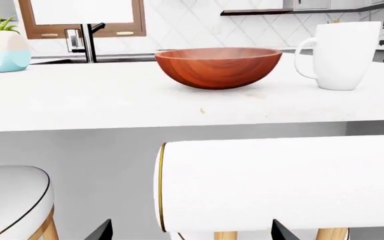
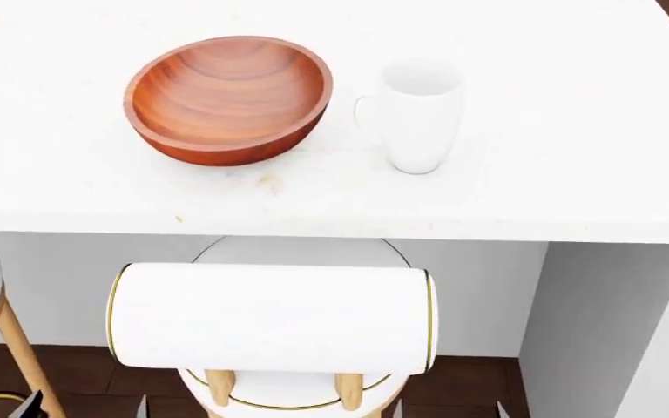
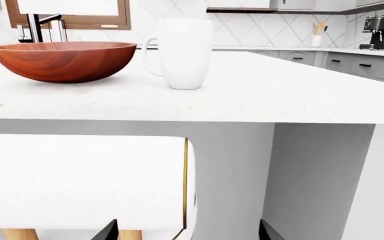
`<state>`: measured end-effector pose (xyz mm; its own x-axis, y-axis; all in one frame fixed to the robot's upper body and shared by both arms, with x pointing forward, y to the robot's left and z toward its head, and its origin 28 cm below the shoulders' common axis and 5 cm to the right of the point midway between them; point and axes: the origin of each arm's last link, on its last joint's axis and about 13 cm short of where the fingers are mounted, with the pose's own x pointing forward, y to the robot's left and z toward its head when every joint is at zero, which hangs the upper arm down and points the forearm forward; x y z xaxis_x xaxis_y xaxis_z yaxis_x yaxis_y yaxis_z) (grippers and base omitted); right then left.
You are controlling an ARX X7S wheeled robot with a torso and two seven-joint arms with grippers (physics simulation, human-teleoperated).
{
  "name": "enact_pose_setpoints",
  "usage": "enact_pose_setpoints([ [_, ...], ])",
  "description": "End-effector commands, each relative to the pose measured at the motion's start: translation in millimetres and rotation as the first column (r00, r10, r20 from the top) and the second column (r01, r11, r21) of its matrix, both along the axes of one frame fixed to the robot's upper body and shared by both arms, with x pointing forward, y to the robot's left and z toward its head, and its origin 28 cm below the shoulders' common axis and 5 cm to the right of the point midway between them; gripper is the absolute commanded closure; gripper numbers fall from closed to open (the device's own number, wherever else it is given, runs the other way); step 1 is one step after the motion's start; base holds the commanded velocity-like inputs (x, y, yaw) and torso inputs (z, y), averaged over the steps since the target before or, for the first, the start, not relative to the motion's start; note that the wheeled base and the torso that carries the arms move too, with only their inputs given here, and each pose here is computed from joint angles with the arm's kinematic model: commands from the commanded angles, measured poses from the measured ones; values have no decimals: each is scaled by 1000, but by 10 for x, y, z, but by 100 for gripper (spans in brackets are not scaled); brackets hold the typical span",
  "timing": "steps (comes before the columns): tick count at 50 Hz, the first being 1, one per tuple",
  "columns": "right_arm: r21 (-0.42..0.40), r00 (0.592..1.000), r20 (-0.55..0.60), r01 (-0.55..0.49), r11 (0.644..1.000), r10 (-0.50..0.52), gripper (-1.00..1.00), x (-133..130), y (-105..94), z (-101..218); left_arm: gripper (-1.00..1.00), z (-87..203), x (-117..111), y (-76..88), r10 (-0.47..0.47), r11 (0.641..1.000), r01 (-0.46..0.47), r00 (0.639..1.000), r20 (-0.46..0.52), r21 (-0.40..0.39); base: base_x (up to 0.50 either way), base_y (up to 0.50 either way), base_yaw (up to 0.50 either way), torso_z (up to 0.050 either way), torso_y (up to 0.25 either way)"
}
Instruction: Place the cup inside the bowl on the dining table and move the bowl to any counter.
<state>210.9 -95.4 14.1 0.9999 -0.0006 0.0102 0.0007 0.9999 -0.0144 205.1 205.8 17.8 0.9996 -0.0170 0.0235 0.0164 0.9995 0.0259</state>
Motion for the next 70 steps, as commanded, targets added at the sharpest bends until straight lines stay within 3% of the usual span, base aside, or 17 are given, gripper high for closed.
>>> enact_pose_setpoints([
  [1, 2, 1000, 0, 0, 1000, 0, -100, -1, 0, 0, -100, 2, -4, 1, 2, 1000, -2, 1000, 4, 1, 0, 0, 0, 43, 0],
  [14, 1, 1000, 0, 1, 1000, -1, -100, -1, -1, -1, -100, 15, 0, -12, -5, 1000, 5, 1000, 16, 18, 0, 0, 0, 49, 0],
  [17, 1, 1000, -1, 1, 1000, -1, -100, 2, -1, 0, -100, 19, -2, -5, -5, 1000, 5, 1000, 10, -21, 0, 0, 0, 17, 0],
  [19, 0, 1000, -1, 0, 1000, 0, -100, 4, -1, 0, -100, -1, -3, -11, -9, 1000, 9, 1000, -8, 4, 0, 0, 0, 0, 0],
  [20, 0, 1000, 0, 1, 1000, -1, -100, 0, 0, -1, -100, 23, -9, -2, -4, 1000, 4, 1000, 4, -7, 0, 0, 0, 0, 0],
  [21, -4, 1000, 3, 5, 1000, -5, -100, -4, 2, 5, -100, 43, -70, 48, 3, 997, -1, 1000, 24, -73, 0, 0, 0, 0, 0],
  [22, 0, 1000, -1, 1, 1000, -1, -100, 0, 0, -2, -100, 5, -15, 4, -5, 1000, 5, 1000, -2, -1, 0, 0, 0, 0, 0],
  [37, -2, 1000, -2, 0, 1000, 0, -100, -1, 0, 1, -100, 16, -25, -4, -16, 1000, 16, 1000, 4, -2, 0, 0, 0, 0, 0],
  [38, -3, 1000, -2, 0, 1000, 0, -100, -2, 1, 2, -100, 10, -19, -4, -13, 999, 13, 1000, -15, 37, 0, 0, 0, 0, 0],
  [40, -4, 1000, -1, 1, 1000, -1, -100, -3, 1, 4, -100, 27, -21, -2, -14, 1000, 14, 1000, 0, -3, 0, 0, 0, 0, 0],
  [46, -5, 1000, 2, 3, 1000, -3, -100, -7, 3, 12, -100, 56, -42, 12, -24, 1000, 23, 998, 64, 16, 0, 0, 0, 7, 0],
  [54, -4, 1000, 8, 11, 1000, -11, -100, -2, -5, 28, -100, 77, -38, 8, -19, 999, 19, 999, 28, -28, 0, 0, 0, 39, 0],
  [59, 31, 998, 69, -2, 1000, 0, -100, 28, 35, 304, -100, 337, -83, 9, -28, 998, 30, 999, 45, -50, 0, 0, 0, 0, 0],
  [63, -35, 991, 131, 3, 999, 2, -100, 137, 13, 649, -100, 486, -111, -14, -78, 995, 80, 996, 44, -56, 0, 0, 0, 0, 0],
  [67, -32, 989, 145, 11, 999, -7, -100, 225, -26, 837, -100, 641, -45, 39, -37, 999, 39, 998, 52, -29, 0, 0, 0, 0, 0],
  [70, -33, 987, 158, -5, 999, 10, -100, 244, -54, 1024, -100, 805, 14, 72, -71, 997, 72, 996, 48, -32, 0, 0, 0, 0, 0],
])
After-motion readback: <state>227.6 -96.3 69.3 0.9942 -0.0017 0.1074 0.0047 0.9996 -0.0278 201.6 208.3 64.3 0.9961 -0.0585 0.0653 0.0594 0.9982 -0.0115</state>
